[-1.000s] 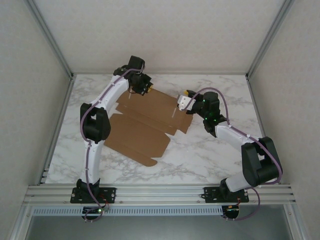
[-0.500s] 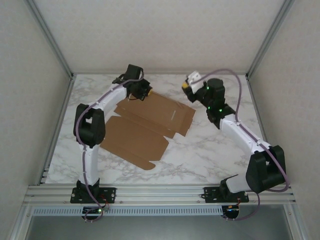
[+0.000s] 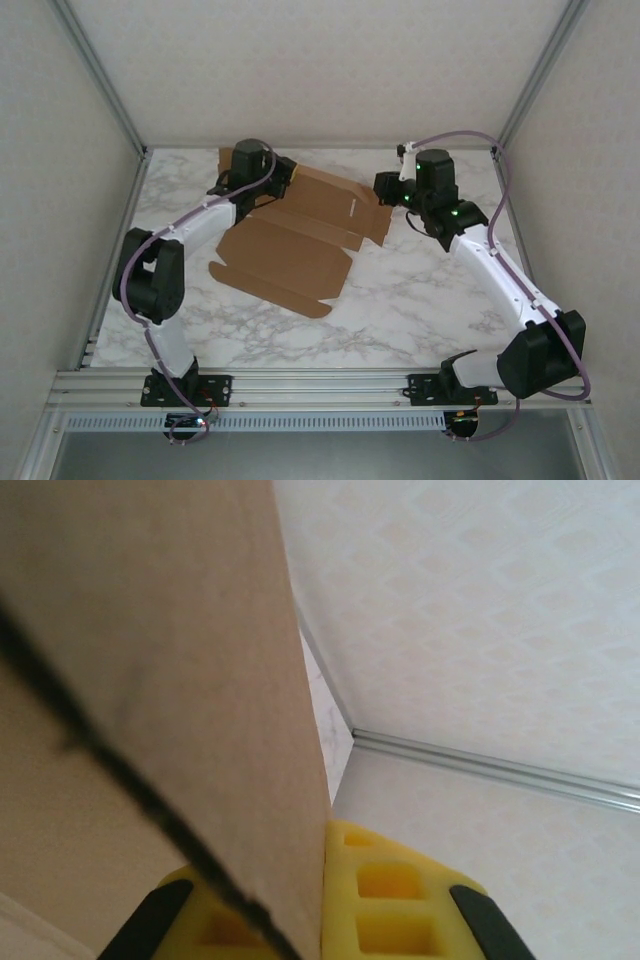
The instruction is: Fold the paper box
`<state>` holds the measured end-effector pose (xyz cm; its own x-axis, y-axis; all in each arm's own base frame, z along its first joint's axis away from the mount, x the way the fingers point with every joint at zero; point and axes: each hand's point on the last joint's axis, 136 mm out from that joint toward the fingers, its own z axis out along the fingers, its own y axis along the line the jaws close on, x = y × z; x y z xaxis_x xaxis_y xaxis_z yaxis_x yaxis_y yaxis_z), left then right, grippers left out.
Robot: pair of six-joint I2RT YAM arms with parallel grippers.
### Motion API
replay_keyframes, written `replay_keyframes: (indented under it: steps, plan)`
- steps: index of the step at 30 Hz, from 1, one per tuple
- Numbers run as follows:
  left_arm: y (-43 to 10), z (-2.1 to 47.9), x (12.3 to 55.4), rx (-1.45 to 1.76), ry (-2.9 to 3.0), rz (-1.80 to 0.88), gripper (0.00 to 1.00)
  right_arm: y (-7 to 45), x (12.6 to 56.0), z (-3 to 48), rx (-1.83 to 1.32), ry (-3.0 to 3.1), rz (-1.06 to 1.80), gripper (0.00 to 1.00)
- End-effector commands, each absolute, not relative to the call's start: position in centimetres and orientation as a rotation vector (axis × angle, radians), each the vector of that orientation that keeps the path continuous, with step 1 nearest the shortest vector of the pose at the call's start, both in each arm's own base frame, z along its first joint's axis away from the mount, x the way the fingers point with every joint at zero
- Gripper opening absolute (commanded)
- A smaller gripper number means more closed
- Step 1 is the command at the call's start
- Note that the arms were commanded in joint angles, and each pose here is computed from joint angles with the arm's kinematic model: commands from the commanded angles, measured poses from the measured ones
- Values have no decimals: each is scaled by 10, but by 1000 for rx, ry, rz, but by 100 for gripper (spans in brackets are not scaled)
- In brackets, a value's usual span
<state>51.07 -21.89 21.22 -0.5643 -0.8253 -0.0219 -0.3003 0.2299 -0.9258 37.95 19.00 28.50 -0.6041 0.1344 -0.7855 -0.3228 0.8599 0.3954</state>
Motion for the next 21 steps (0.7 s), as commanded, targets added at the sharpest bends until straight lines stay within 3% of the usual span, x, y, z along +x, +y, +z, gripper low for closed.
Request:
replay_keyframes:
  steps: [1,6,12,21]
  plan:
    - [-211,224,507,-1084,1887,-1329,0,201,367,275,-23,2259,783,23]
    - [-203,219,496,-1140,1820,-1308,0,215,383,253,305,2447,942,39]
    - [-197,217,481,-1160,1740,-1319,0,229,401,231,629,2493,1075,49]
    - [-195,217,479,-1190,1731,-1310,0,240,418,203,818,2515,1124,54]
